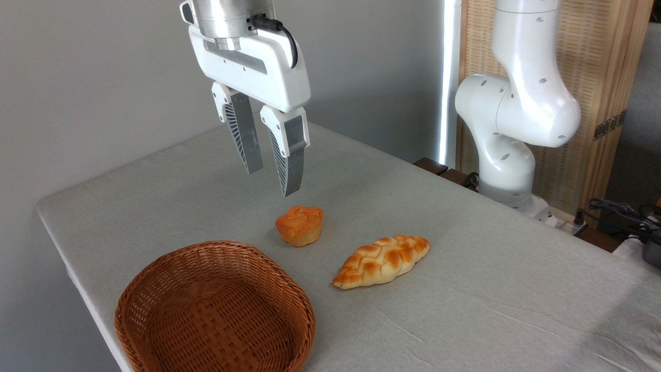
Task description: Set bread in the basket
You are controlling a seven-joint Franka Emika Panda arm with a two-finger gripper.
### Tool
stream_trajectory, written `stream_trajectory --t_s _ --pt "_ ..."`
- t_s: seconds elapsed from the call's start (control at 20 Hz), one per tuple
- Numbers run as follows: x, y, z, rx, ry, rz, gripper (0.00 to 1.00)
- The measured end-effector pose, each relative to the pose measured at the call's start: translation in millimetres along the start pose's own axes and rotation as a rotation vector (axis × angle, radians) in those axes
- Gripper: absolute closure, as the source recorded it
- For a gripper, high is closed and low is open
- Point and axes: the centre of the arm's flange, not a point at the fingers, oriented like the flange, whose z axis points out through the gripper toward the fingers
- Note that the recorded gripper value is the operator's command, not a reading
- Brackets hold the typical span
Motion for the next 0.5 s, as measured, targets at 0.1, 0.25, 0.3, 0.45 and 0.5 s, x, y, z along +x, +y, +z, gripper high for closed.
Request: stream_trajectory --t_s 0.1,0.25,0.3,0.45,0.5 --pt "0.2 0.2 0.1 0.000 0.000 0.000 0.00" --pt "1.3 1.1 0.4 -0.002 0.001 0.003 0.00" --pt "1.3 1.2 0.4 -0.002 0.001 0.003 0.00" --pt "1.4 1.3 0.4 -0.003 0.002 0.003 0.00" --pt "1.5 1.3 0.4 -0.003 0.002 0.003 0.00"
